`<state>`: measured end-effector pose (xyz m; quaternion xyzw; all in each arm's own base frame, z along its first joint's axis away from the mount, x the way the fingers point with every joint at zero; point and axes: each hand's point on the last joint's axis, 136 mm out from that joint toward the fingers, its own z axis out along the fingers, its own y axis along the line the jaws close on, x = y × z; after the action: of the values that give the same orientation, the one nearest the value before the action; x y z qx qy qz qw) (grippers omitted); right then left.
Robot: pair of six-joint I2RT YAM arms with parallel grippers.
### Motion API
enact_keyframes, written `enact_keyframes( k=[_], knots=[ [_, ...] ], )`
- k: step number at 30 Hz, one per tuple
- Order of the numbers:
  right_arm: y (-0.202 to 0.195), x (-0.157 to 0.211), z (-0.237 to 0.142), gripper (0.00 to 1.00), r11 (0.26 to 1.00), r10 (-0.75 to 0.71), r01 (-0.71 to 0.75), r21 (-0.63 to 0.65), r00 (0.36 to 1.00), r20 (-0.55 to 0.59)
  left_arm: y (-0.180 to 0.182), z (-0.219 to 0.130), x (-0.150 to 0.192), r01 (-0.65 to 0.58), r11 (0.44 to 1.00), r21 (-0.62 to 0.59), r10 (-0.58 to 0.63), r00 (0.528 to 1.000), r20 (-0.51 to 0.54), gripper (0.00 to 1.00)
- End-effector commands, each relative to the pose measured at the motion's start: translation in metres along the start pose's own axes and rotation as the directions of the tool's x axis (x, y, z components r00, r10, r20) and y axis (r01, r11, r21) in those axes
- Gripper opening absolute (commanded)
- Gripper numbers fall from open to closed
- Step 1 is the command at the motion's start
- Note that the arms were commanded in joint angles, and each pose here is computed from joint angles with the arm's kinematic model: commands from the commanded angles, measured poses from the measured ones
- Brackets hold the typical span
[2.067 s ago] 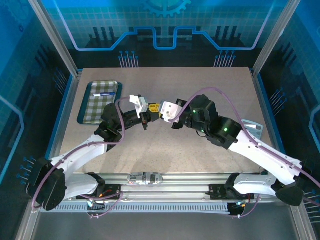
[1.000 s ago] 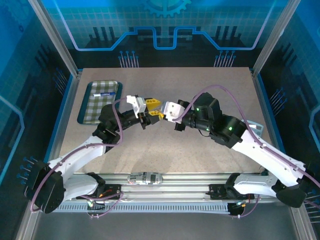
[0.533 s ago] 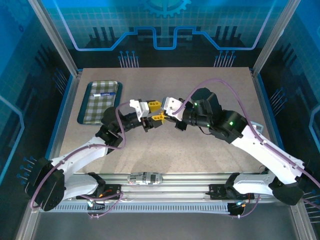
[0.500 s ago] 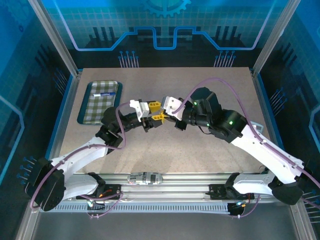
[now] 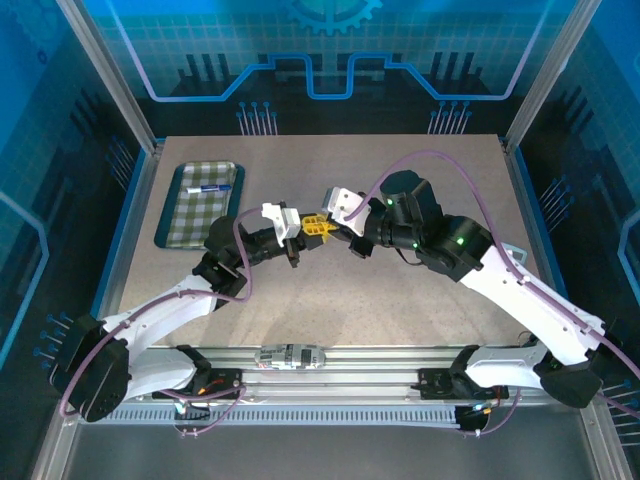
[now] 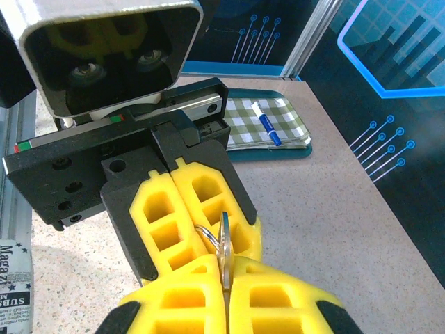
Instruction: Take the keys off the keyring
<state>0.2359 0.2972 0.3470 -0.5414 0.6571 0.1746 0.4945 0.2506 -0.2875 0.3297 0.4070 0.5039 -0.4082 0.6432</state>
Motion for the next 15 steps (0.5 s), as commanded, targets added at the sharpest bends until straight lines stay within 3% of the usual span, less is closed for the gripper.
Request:
enact_keyframes(
  k=[1,8,15],
  knots=[
    [-0.008,0.032,0.01,0.0,0.999,0.049,-0.047,0.021,0.995,-0.09,-0.019,-0.003,-0.052,-0.081,0.995,0.059,0.072,0.987,0.145,0.0],
    [-0.021,0.021,-0.001,0.0,0.992,-0.007,0.002,0.124,0.999,0.041,-0.023,-0.005,-0.05,-0.093,0.993,0.077,0.08,0.985,0.152,0.0],
    [-0.031,0.018,-0.001,0.0,0.98,0.106,-0.122,0.159,0.989,0.106,-0.026,-0.008,-0.053,-0.158,0.986,0.062,0.145,0.973,0.178,0.0]
  ],
)
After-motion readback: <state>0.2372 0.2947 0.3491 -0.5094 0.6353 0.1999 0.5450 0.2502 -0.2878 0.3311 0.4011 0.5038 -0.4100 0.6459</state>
